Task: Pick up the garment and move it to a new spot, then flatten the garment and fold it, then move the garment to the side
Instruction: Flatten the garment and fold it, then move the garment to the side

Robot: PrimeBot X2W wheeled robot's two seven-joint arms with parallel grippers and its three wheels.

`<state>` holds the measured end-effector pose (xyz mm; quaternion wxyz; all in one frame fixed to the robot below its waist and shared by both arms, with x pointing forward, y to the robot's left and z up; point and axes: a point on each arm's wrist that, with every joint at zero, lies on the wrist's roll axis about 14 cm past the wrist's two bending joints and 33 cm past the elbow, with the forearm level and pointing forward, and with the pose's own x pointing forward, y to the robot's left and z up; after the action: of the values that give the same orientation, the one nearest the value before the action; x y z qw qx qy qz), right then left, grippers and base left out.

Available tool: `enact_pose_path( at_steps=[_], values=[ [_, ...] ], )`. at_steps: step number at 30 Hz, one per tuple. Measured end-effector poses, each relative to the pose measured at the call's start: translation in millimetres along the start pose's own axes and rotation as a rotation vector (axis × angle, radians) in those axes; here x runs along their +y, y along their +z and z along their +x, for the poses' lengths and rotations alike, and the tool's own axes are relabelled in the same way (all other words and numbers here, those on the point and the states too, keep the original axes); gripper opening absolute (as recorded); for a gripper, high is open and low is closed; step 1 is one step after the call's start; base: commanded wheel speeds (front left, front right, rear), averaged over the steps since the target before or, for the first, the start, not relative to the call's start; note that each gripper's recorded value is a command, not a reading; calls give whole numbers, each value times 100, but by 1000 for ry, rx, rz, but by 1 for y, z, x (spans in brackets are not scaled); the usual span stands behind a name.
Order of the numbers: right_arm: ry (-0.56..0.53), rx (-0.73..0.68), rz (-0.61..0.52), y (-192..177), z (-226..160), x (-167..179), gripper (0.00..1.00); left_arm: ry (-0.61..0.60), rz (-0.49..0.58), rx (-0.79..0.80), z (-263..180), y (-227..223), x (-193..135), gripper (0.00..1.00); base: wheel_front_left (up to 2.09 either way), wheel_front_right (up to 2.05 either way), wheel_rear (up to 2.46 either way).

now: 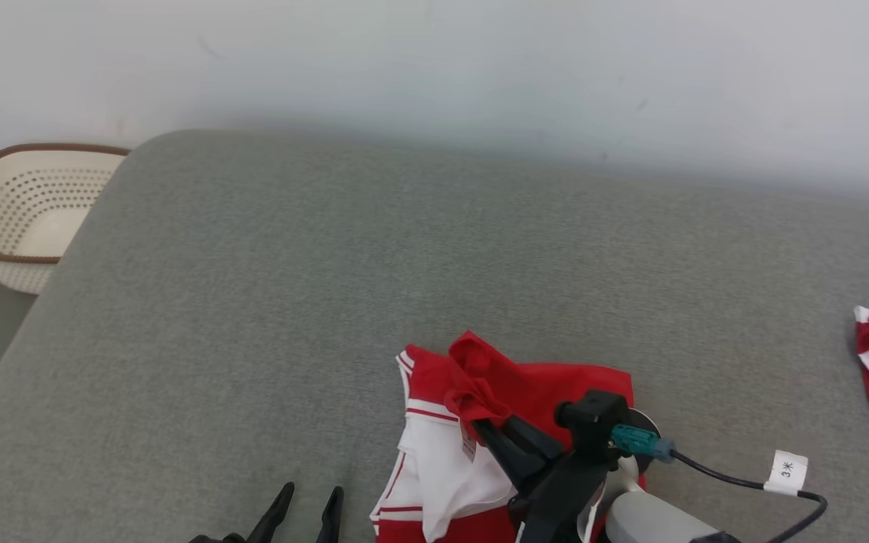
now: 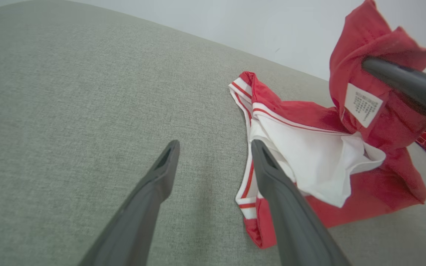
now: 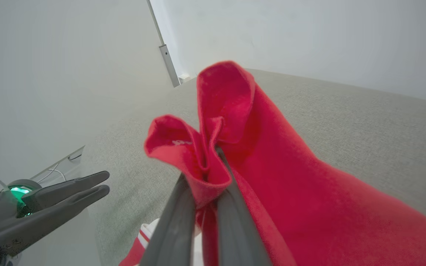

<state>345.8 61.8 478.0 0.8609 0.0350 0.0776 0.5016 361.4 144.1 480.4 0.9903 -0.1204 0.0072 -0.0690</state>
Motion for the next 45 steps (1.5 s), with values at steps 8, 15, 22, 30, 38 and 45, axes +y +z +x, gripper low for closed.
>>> enact_pose_path(
  at_steps=[8,15,22,30,38,45],
  values=[
    [40,4,38,2,30,11,100,50,-11,-25,-10,8,12,100,0,0,0],
    [-18,-130,110,41,35,-7,100,58,-11,-20,-8,6,14,100,0,0,0],
    [-291,-125,152,18,-28,-80,100,22,-10,-18,0,5,3,100,0,0,0],
    [-448,-29,248,-37,-79,-92,100,-14,-3,-22,7,7,-8,100,0,0,0],
    [-453,45,295,-65,-69,-86,100,3,16,-22,2,7,-1,100,0,0,0],
    [-408,73,323,-71,-47,-73,5,44,26,-33,-7,11,11,100,0,0,0]
  ],
)
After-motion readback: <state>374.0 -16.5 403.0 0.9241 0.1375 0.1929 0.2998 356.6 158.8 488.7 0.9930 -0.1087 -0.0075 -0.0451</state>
